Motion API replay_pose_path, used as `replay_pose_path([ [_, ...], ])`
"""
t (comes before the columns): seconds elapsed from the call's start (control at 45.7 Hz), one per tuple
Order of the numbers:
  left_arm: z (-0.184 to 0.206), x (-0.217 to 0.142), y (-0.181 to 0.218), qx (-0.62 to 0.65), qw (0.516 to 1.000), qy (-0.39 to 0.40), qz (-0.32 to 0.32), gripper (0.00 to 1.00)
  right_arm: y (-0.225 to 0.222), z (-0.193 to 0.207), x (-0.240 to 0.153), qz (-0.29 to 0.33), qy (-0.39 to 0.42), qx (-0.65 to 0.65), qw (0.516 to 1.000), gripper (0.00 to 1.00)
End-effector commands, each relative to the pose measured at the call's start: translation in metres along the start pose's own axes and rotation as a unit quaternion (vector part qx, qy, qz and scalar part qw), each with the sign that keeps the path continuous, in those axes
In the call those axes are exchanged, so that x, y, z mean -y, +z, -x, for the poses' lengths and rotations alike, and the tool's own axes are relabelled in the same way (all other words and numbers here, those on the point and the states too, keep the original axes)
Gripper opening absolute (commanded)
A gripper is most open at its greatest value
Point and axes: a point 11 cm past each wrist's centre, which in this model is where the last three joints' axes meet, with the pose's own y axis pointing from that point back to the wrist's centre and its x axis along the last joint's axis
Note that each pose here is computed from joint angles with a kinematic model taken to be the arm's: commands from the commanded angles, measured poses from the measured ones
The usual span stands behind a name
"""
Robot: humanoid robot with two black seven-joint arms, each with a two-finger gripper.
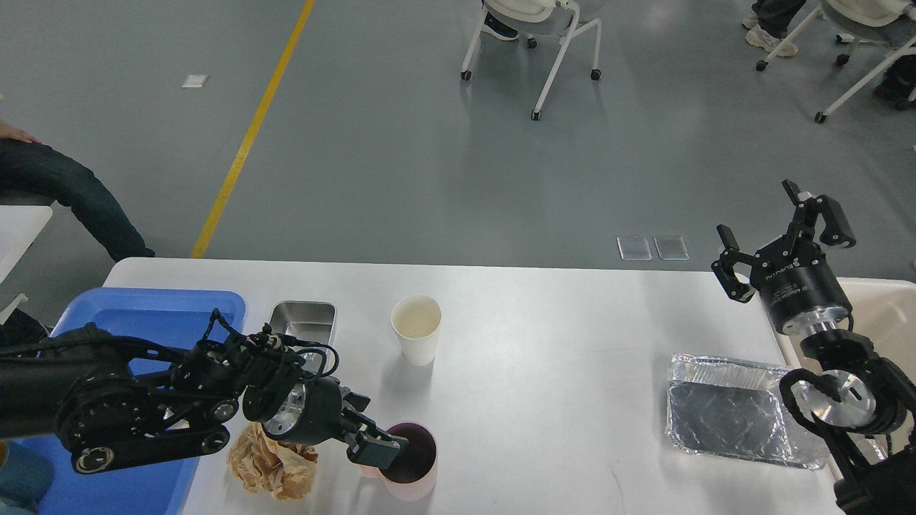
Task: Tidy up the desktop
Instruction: 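Grasp the pink mug with the left gripper and lift it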
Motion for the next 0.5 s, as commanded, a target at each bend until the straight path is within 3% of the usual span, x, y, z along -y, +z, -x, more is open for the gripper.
replay_pose_path([
  [0.0, -0.002, 0.003, -0.003, 0.004, 1.000, -0.002, -0.007, 0.95, -0.001, -0.001, -0.001, -0.001, 0.001, -0.001, 1.000, 1.00],
  [0.197, 0.007, 0.015, -0.002, 0.036, 0.999, -0.024, -0.018, 0.88, -0.003, -0.002, -0.001, -0.003, 0.002, -0.002, 1.000, 1.00],
  [0.481, 0.011, 0.031, -0.004, 0.055, 0.997, -0.045, -0.038, 0.50, -0.006, 0.000, 0.000, -0.007, -0.001, -0.001, 1.000, 1.00],
])
